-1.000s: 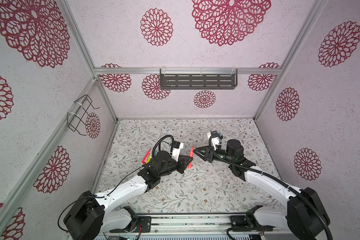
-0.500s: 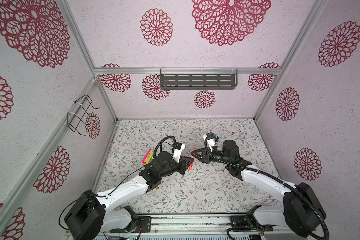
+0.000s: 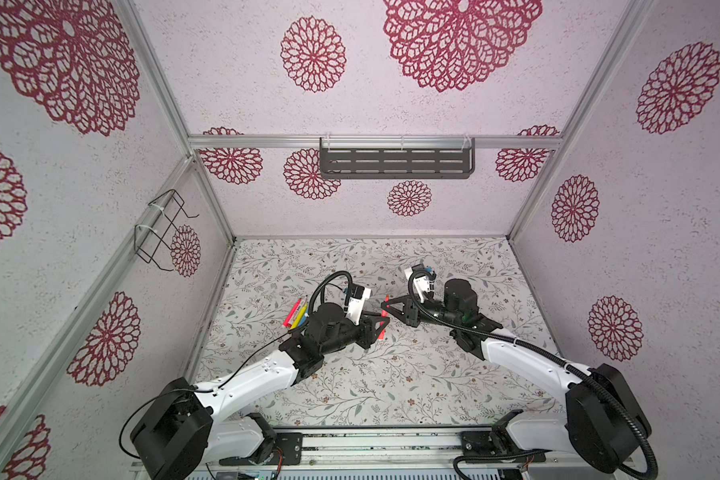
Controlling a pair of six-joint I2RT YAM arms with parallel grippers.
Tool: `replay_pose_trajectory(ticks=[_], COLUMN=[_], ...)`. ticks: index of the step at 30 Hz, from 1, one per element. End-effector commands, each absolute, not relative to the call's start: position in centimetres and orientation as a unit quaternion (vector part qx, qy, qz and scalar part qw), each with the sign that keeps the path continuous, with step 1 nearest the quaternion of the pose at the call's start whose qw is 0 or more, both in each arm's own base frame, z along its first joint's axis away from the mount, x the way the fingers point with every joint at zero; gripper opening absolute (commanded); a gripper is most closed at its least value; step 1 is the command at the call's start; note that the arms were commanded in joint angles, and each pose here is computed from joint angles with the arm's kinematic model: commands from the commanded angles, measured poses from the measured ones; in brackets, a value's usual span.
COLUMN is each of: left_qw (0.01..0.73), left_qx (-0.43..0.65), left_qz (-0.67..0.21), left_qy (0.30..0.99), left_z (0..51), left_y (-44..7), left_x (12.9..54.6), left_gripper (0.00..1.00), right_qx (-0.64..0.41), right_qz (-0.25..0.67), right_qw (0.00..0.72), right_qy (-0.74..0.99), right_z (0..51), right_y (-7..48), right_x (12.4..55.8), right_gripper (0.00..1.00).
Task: Insert the pens into the pen caps
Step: 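Carry the upright pink pen toward the right gripper while the right gripper approaches, then move the right gripper back over the clear pen caps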
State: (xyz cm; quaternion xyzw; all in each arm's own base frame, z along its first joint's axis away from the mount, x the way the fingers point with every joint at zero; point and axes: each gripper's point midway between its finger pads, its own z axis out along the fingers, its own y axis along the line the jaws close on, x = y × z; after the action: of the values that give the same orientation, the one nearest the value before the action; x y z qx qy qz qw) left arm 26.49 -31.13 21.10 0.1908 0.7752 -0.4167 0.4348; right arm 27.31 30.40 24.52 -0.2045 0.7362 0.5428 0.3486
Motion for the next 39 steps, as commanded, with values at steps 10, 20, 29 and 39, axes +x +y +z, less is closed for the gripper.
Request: replay_pose_trajectory(ticks=[10, 20, 29, 39], left_qw=[0.411, 0.411, 0.435, 0.475], left_qx=[0.212, 0.212, 0.192, 0.158], left_qz=[-0.418, -0.416, -0.396, -0.362], left_qy=[0.782, 0.783, 0.786, 0.786], left_z=[20.6, 20.4, 20.9, 20.8], left_y=[-32.9, -33.0, -31.7, -29.1], left_x=[26.5, 26.5, 27.0, 27.4], left_gripper=[0.51, 0.45, 0.13, 0.00], right_qx=[-0.211, -0.211, -0.207, -0.073], right_qz=[0.547, 0.546, 0.546, 0.405], right_qw=[0.400, 0.410, 0.403, 0.448], right_qy=[0.705, 0.700, 0.705, 0.793], right_z=[28.4, 28.9, 28.2, 26.2], right_y=[30.1, 29.8, 29.7, 23.4], right_x=[27.4, 27.2, 27.0, 31.5], right_gripper=[0.13, 0.13, 0.24, 0.64])
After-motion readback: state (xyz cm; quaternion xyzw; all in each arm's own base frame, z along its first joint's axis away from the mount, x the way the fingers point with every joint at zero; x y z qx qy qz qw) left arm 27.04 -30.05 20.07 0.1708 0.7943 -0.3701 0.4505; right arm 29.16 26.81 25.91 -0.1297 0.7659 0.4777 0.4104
